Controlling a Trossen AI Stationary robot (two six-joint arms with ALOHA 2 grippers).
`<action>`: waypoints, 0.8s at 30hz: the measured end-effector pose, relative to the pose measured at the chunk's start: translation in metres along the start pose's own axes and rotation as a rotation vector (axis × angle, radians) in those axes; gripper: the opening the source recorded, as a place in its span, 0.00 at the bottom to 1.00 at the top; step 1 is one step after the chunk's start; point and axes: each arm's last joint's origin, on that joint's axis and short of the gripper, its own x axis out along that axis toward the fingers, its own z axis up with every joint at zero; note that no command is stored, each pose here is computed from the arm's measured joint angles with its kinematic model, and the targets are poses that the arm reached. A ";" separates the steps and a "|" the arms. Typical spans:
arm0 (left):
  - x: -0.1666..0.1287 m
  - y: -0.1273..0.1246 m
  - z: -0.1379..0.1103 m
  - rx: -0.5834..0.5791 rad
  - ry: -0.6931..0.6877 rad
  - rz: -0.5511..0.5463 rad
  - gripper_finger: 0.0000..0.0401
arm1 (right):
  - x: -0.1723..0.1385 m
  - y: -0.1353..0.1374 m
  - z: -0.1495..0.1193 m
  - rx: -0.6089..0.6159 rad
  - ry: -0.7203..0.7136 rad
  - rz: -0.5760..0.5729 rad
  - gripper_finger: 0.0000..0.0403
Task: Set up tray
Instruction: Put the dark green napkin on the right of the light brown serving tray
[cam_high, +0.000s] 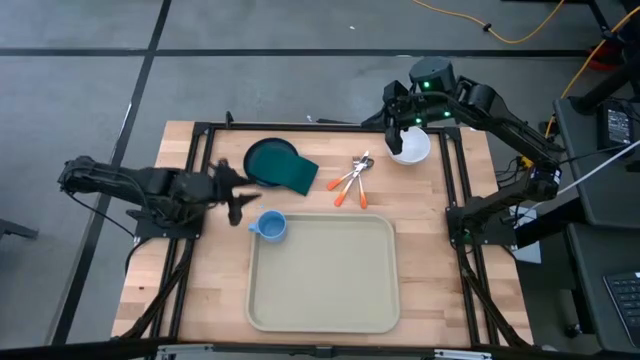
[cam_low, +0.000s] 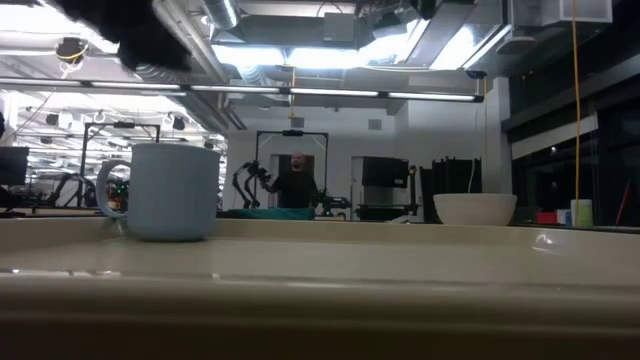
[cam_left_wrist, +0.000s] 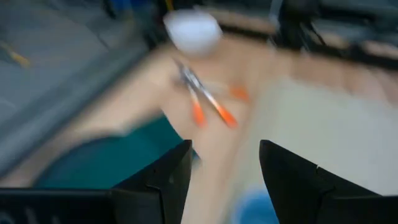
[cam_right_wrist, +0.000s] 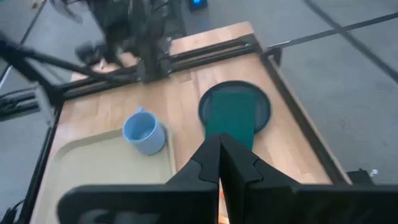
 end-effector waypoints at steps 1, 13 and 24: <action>-0.004 0.001 0.010 0.008 -0.038 0.038 0.45 | 0.002 -0.001 -0.001 -0.005 0.000 0.004 0.01; -0.015 -0.005 0.063 -0.046 -0.302 0.165 0.45 | 0.039 -0.004 -0.023 -0.015 0.008 0.062 0.01; 0.022 -0.024 0.057 0.026 -0.232 0.229 0.45 | 0.095 -0.014 -0.074 0.161 -0.043 0.107 0.01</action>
